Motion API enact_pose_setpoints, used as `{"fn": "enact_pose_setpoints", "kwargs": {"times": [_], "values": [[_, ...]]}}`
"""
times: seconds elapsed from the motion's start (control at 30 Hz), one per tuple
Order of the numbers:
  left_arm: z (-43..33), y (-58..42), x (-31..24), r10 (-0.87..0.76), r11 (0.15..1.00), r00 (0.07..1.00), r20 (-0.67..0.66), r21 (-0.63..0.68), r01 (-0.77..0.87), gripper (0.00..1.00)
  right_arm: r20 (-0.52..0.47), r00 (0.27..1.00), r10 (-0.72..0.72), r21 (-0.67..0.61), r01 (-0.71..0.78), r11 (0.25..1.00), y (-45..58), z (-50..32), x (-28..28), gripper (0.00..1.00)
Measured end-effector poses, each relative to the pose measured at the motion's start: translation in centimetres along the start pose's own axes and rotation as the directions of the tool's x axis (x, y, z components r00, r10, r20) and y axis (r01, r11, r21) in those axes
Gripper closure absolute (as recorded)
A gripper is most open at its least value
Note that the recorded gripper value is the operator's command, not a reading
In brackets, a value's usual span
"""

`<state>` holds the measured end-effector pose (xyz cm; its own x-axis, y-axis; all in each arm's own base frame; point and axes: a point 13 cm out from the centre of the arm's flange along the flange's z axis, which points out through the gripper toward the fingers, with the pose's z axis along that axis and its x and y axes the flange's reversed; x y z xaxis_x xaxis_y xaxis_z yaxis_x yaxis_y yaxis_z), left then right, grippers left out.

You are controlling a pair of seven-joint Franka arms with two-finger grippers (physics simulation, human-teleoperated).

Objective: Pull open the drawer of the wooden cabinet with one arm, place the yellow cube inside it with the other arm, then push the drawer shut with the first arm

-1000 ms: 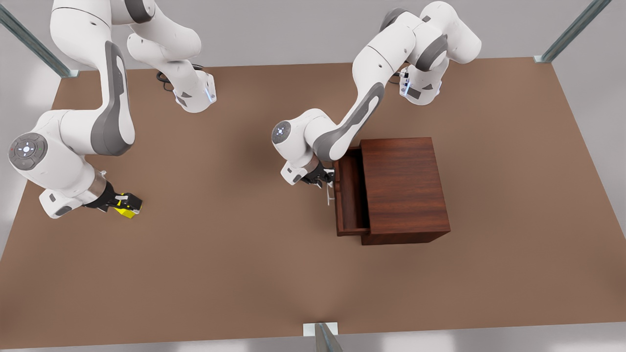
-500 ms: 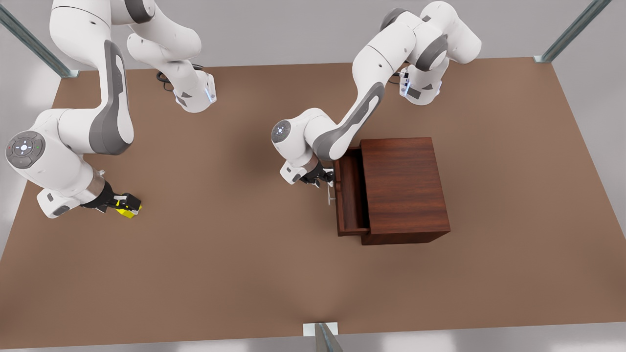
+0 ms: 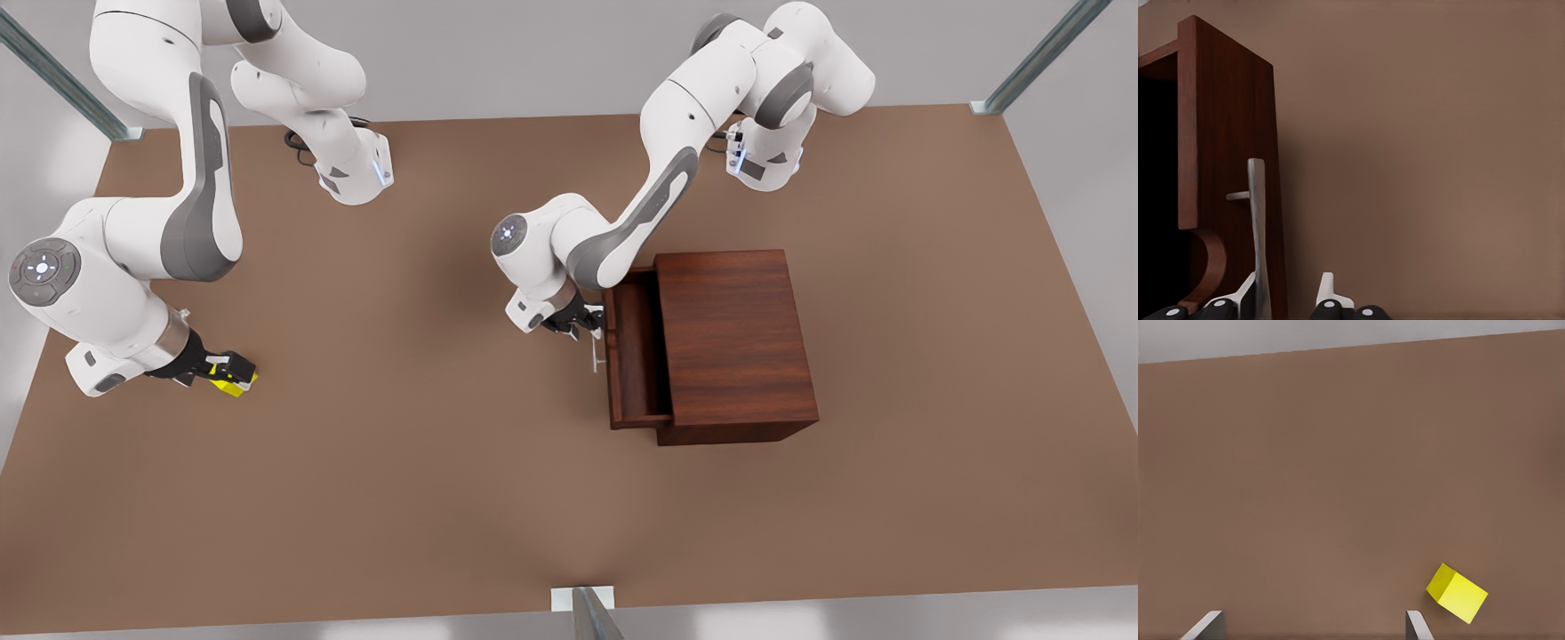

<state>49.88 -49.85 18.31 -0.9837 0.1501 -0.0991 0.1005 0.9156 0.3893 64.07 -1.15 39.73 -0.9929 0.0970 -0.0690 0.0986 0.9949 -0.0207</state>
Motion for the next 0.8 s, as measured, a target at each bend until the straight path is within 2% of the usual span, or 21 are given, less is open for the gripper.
{"fn": "enact_pose_setpoints", "kwargs": {"times": [0.8], "values": [[-0.6, -1.1, 0.0, 0.013, 0.999, 1.000, 0.021, 0.029, -0.013, 0.00, 0.000, 1.000, 0.000, 0.000, 0.000, 1.000, 0.0, 0.0, 0.0, 0.00]]}}
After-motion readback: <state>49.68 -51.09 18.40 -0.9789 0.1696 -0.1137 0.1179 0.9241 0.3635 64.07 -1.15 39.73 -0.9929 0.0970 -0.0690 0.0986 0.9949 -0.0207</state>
